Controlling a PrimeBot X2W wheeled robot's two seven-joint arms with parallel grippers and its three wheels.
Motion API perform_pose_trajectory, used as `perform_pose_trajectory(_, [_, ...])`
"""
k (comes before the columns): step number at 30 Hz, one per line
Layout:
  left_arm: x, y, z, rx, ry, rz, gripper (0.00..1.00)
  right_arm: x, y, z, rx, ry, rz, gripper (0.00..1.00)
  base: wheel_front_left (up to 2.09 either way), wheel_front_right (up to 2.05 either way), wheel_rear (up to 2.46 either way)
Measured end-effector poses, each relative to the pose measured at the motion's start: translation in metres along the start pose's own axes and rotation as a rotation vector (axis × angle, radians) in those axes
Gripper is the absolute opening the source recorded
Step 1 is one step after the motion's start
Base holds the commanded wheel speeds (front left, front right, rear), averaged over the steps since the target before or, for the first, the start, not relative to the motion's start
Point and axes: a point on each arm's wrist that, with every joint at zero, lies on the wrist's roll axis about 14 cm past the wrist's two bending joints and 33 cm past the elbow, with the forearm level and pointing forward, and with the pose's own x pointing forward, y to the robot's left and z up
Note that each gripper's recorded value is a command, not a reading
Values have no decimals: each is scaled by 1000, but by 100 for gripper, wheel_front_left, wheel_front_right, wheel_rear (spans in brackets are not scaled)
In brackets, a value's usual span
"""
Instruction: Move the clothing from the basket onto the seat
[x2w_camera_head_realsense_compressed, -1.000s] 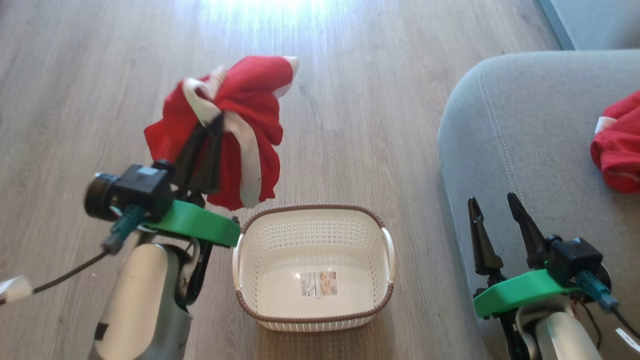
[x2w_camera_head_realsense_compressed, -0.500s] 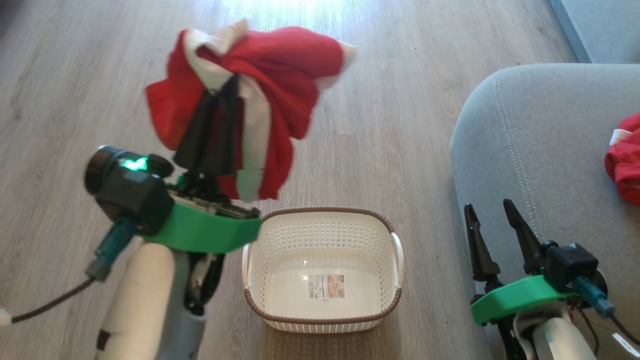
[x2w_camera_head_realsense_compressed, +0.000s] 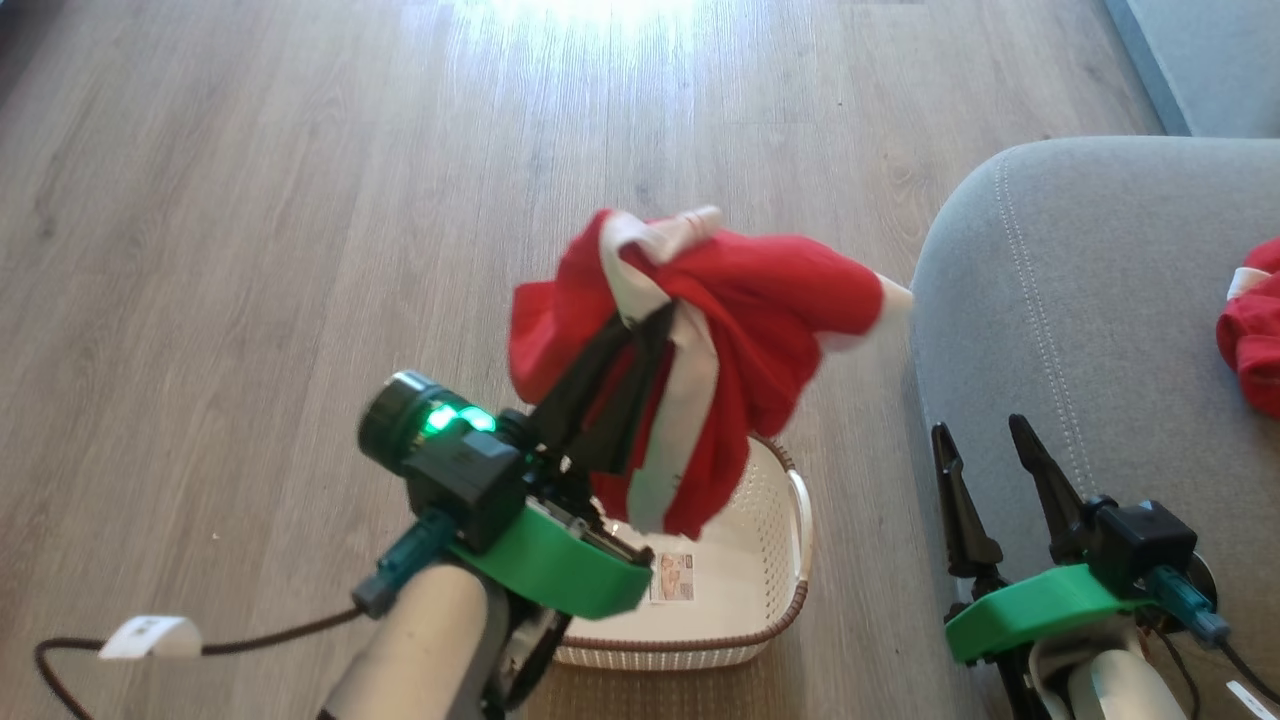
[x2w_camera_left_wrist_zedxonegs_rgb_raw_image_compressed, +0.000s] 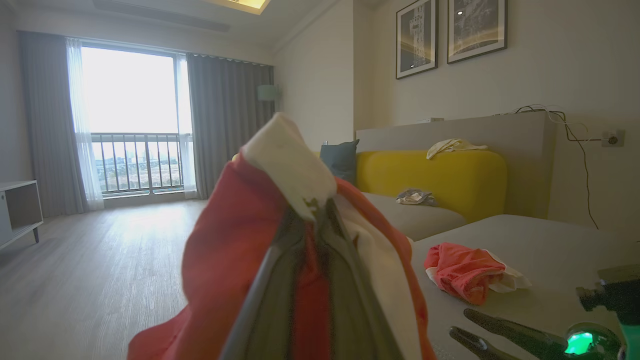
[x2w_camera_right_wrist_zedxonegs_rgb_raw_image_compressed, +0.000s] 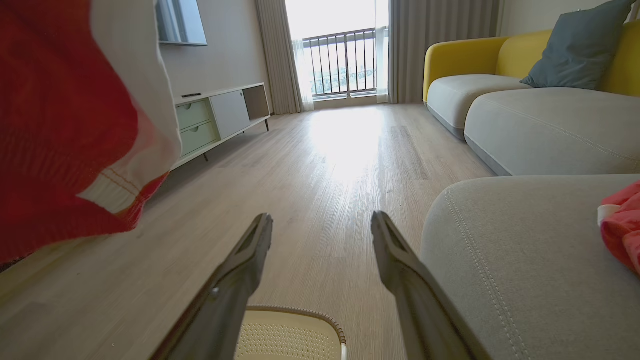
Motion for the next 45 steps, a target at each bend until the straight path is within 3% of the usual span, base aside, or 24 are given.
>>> perform_pose_trajectory(8, [-2,-19,-2,-31,6,-47,0,-1,-2,1,-1,-4,-5,100,0,0,0])
perform_pose_trajectory(36, [1,-11,-6,-36,13,-18,0,-2,-8,4,-4,-13,-24,100,0,0,0])
perform_pose_trajectory(45, [0,-10,-13,-19,34,-29,0,0,33,34,-19,-108,103,100,0,0,0])
